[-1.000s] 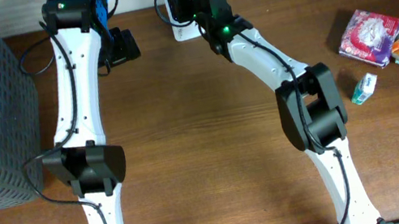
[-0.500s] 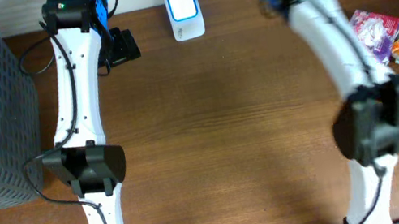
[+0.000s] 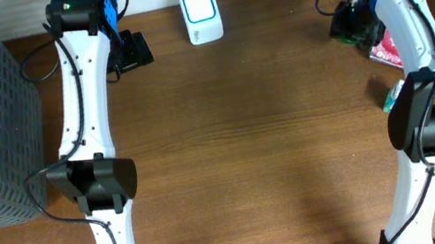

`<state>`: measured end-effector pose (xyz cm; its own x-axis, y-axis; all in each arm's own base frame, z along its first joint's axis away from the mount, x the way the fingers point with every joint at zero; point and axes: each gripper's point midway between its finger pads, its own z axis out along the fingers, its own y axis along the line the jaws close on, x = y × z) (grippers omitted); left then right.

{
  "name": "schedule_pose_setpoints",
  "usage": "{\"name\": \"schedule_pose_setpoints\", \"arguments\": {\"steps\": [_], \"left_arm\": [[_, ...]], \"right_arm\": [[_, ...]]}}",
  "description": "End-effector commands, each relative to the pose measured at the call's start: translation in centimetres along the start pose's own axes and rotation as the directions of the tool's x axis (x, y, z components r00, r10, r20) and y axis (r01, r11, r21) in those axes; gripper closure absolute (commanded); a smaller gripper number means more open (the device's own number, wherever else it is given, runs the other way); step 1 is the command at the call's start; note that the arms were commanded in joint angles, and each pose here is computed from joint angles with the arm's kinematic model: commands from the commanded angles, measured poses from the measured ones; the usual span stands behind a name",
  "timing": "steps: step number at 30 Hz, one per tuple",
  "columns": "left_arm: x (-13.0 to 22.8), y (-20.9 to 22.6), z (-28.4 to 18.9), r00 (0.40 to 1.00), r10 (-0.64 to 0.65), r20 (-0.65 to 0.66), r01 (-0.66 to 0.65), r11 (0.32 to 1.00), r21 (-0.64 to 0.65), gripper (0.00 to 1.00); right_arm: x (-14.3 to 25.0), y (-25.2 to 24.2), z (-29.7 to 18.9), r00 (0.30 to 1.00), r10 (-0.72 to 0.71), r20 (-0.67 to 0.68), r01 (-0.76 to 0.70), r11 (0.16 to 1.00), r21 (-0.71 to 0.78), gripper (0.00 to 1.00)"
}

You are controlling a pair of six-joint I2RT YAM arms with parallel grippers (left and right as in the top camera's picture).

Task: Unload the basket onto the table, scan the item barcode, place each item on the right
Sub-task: 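Carry the jar to the right table edge and release it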

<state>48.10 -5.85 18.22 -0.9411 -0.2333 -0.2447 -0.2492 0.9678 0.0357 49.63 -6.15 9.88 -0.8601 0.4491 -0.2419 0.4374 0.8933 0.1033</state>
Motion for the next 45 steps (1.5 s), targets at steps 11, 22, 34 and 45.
{"name": "schedule_pose_setpoints", "arguments": {"steps": [11,22,34,45], "left_arm": [[0.0,0.1,0.3,1.0,0.013,-0.004,-0.013,1.0,-0.009,0.01],[0.0,0.1,0.3,1.0,0.013,-0.004,-0.013,1.0,-0.01,0.01],[0.0,0.1,0.3,1.0,0.013,-0.005,-0.013,1.0,-0.01,0.01],[0.0,0.1,0.3,1.0,0.013,-0.004,-0.013,1.0,-0.009,0.01]], "right_arm": [[0.5,-3.2,3.1,0.999,0.031,-0.006,-0.031,0.996,0.088,0.16],[-0.5,-1.4,-20.7,0.976,0.022,0.215,-0.015,0.999,-0.033,0.01],[19.1,1.7,-26.6,0.961,-0.263,0.088,0.273,0.954,-0.122,0.01],[28.4,-0.8,-19.5,0.913,-0.327,-0.243,0.33,0.944,-0.032,0.01]]}}
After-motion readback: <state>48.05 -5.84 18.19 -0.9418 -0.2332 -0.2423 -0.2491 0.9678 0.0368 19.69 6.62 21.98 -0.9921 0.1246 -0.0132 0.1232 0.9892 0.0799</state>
